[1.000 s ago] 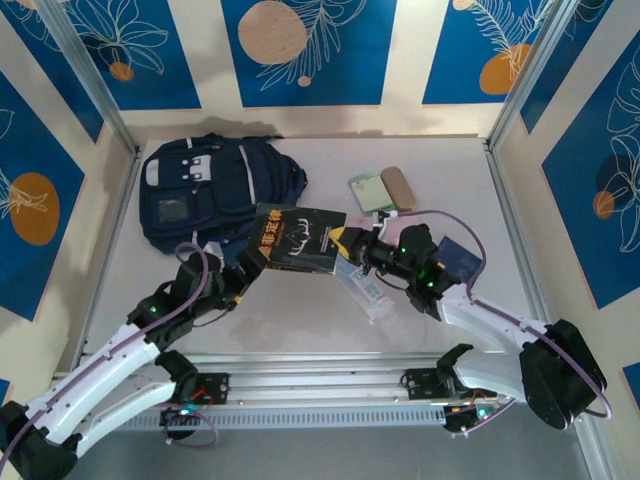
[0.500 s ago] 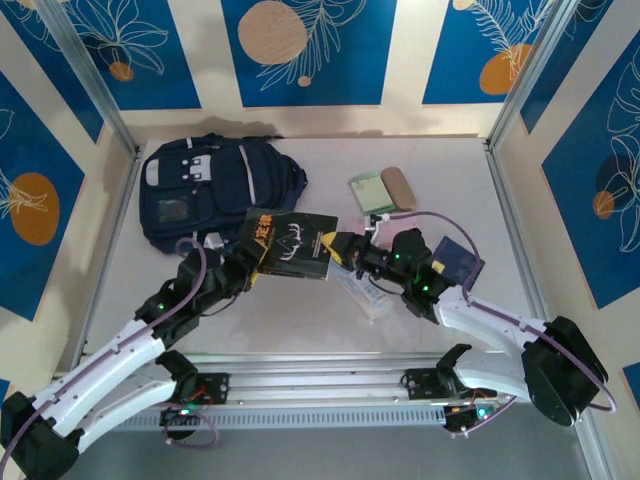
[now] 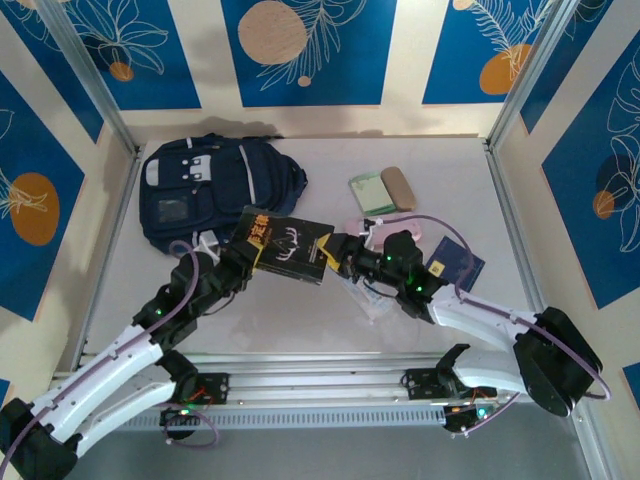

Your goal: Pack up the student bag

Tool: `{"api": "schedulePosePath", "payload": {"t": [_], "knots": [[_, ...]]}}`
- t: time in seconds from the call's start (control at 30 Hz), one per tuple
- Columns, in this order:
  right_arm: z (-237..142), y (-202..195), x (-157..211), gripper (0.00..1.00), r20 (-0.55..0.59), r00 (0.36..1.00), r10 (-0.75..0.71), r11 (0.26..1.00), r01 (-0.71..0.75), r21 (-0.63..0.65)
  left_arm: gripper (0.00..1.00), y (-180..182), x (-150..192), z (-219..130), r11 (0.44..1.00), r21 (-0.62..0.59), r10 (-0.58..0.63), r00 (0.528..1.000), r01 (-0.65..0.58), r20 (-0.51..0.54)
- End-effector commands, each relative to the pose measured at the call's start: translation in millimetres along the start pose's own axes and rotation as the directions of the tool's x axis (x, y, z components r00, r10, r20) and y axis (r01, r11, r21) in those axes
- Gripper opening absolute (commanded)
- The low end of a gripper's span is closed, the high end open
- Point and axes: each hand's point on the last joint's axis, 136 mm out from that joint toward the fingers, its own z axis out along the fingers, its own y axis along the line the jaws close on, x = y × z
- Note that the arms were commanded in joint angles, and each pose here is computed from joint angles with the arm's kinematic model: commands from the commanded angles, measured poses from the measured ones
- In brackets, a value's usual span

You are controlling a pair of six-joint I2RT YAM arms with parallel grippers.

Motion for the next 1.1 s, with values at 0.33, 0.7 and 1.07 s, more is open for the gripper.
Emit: {"api": "schedulePosePath", "payload": {"t": [0.33, 0.7, 1.07], "knots": [[23.4, 58.0, 13.0, 0.51, -0.101, 0.994, 0.027, 0.975, -0.049, -0.219, 0.0, -21.3, -4.6, -4.2, 0.995, 0.103, 0.013, 1.0, -0.015, 0.017], [40.0, 65.0, 14.0, 0.52, -0.122, 0.988, 0.098, 0.96, -0.126, -0.25, 0.0, -40.0, -8.2, -9.5, 0.986, 0.167, -0.027, 0.999, 0.022, 0.029], [20.8, 81.5, -3.3, 0.36, -0.033, 0.996, 0.084, 0.956, -0.089, -0.279, 0.0, -46.4, -9.9, -23.2, 0.953, 0.299, -0.062, 0.998, 0.05, 0.032]]}}
